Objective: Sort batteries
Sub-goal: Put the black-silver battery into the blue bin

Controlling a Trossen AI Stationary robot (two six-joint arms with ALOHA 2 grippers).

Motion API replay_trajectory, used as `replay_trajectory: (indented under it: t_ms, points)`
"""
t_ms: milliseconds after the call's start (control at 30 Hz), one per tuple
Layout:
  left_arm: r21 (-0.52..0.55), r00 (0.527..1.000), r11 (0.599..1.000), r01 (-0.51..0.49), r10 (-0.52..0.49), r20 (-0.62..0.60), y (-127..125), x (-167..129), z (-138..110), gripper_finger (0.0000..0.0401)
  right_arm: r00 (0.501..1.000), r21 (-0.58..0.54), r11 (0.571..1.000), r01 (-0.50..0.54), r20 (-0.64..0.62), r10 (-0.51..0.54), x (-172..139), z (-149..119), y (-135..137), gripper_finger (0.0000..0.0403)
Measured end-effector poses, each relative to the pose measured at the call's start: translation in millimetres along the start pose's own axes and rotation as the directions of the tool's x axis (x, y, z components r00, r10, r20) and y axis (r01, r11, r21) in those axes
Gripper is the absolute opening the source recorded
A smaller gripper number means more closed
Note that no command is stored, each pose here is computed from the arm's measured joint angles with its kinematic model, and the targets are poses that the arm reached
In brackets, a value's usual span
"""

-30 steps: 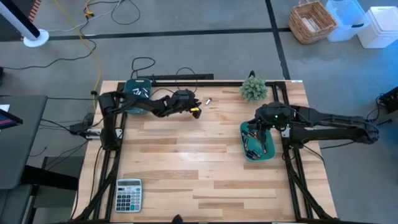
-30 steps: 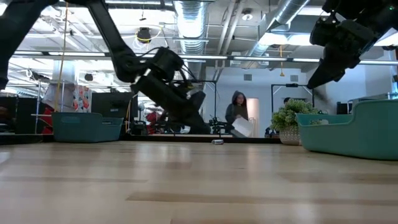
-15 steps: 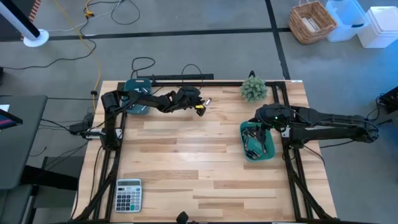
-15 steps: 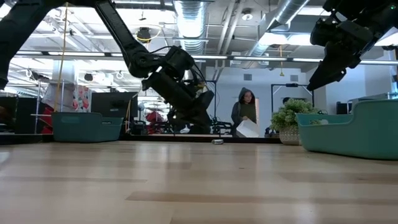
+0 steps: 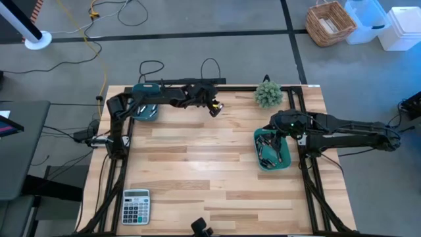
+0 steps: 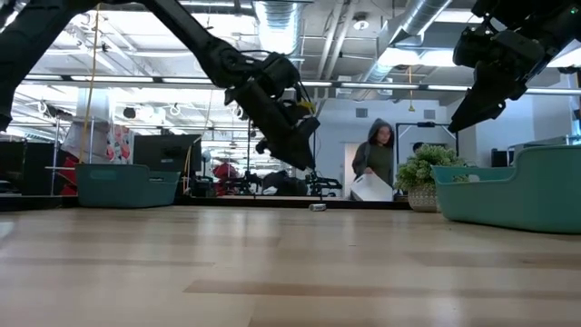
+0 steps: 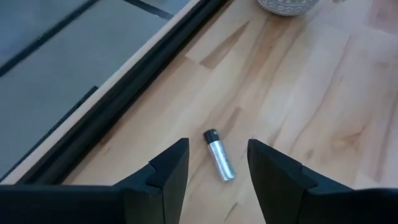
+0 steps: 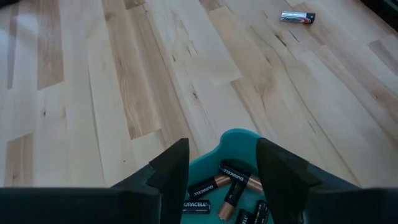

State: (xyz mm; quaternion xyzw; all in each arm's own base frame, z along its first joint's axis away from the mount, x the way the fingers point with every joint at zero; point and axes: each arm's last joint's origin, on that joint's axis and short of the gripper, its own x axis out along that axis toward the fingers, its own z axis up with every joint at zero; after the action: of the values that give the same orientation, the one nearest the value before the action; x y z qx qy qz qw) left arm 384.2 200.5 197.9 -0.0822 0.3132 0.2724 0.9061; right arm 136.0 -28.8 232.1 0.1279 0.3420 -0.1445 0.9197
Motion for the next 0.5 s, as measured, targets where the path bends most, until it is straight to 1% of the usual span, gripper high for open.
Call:
replay_trajectory:
  t_ms: [133, 300, 400, 500]
  points:
    - [0.007, 1.000, 1.000, 0.008, -0.008, -0.018, 3, -2, 5, 0.0160, 1.000, -0.001, 1.000, 0.000, 0.000, 0.000, 0, 0, 0, 0.0196]
    - [0.006, 1.000, 1.000, 0.021, -0.021, -0.011, 4, -3, 11, 0.0160, 1.000, -0.003, 1.000, 0.001, 0.002, -0.001, 0, 0, 0, 0.0196]
    - [0.012, 0.998, 1.000, 0.026, -0.026, -0.053, 3, 8, 13, 0.0160, 1.000, -0.003, 1.000, 0.006, 0.004, -0.006, 0, 0, 0, 0.0196]
    - [0.035, 0.993, 0.999, 0.018, -0.014, -0.120, 1, 27, 14, 0.0160, 1.000, -0.005, 1.000, 0.022, 0.009, -0.022, 0, 1, -1, 0.0196]
